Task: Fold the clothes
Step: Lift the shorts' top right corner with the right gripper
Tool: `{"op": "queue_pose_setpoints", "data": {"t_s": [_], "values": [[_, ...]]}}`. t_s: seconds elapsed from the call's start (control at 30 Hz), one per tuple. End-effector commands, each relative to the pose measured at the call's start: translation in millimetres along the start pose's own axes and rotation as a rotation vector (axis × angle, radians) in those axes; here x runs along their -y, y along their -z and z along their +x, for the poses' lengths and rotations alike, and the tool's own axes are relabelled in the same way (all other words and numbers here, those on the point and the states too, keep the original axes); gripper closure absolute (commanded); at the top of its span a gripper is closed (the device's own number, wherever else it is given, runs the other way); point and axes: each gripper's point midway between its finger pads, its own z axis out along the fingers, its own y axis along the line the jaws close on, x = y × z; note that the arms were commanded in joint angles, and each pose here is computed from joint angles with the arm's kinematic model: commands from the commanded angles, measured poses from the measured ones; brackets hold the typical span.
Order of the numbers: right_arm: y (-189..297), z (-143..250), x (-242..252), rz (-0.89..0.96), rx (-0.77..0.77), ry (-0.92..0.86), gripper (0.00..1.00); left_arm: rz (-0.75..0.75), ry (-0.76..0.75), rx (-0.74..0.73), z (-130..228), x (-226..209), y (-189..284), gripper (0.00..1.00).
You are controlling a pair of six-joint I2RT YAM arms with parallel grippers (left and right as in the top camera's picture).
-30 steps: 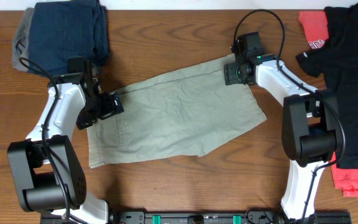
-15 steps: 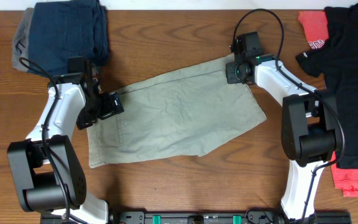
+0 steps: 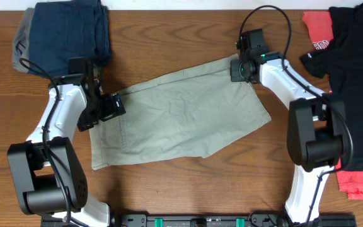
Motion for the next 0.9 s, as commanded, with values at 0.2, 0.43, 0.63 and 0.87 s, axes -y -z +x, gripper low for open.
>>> {"op": "queue_pose_setpoints", "data": {"t_s": [0.2,0.43,0.63,0.87], "values": [[85.8,-51.9,-19.3,-0.028,0.201,-0.018,0.99,-0.003,0.012,-0.005,1.4,-1.2,-0.6,0.01],[106.9,-59.8,-36.1,-0.058,0.252,0.004,0.99,-0.003,0.012,-0.005,1.4,-1.2,-0.6,0.0],[103.9,-70.0,-37.9,-0.041,0.299,-0.003,0.99,-0.003,0.012,-0.005,1.4,-1.2,-0.6,0.01],[83.4,-76.4,-37.5,-0.025,0.321,-0.01,0.99,-0.003,0.012,-0.005,1.4,-1.2,-0.6,0.01]]}}
